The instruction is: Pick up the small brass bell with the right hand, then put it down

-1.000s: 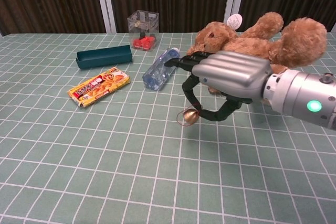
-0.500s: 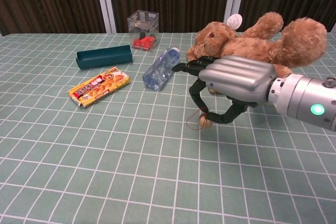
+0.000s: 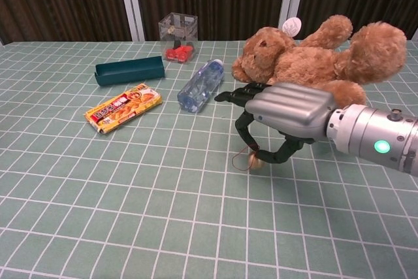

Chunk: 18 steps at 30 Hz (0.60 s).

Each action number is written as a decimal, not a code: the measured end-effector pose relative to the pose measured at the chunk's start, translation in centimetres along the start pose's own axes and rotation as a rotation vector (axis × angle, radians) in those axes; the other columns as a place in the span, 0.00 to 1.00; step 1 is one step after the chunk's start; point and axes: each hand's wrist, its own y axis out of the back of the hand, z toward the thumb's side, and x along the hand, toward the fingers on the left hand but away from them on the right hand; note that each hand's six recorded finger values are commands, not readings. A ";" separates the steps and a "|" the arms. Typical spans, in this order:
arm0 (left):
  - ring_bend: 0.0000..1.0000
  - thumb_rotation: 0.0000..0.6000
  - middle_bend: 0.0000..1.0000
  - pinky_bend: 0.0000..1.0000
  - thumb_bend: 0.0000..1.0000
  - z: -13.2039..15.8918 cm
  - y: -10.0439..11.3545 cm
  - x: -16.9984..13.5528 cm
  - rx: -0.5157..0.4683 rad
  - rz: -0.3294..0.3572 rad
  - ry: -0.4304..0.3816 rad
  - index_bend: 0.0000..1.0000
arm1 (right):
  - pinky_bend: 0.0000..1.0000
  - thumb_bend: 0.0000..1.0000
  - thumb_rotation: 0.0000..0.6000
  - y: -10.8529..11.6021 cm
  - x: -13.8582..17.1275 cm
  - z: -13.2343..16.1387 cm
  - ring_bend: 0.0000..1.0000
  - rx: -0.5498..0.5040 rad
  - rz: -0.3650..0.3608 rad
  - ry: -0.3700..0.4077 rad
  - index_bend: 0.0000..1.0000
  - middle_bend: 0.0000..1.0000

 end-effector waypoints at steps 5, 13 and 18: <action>0.00 1.00 0.00 0.13 0.40 -0.1 0.0 -0.1 -0.004 -0.008 0.005 0.00 | 0.00 0.52 1.00 -0.5 -0.1 0.1 0.00 0.009 0.016 0.003 0.83 0.08; 0.00 1.00 0.00 0.13 0.40 -0.2 0.0 -0.2 -0.001 -0.018 0.011 0.00 | 0.00 0.52 1.00 -1.1 0.0 0.3 0.00 0.017 0.034 0.009 0.73 0.08; 0.00 1.00 0.00 0.13 0.41 -0.3 -0.1 -0.1 0.003 -0.028 0.019 0.00 | 0.00 0.52 1.00 -1.3 -0.1 0.4 0.00 0.011 0.041 0.011 0.64 0.08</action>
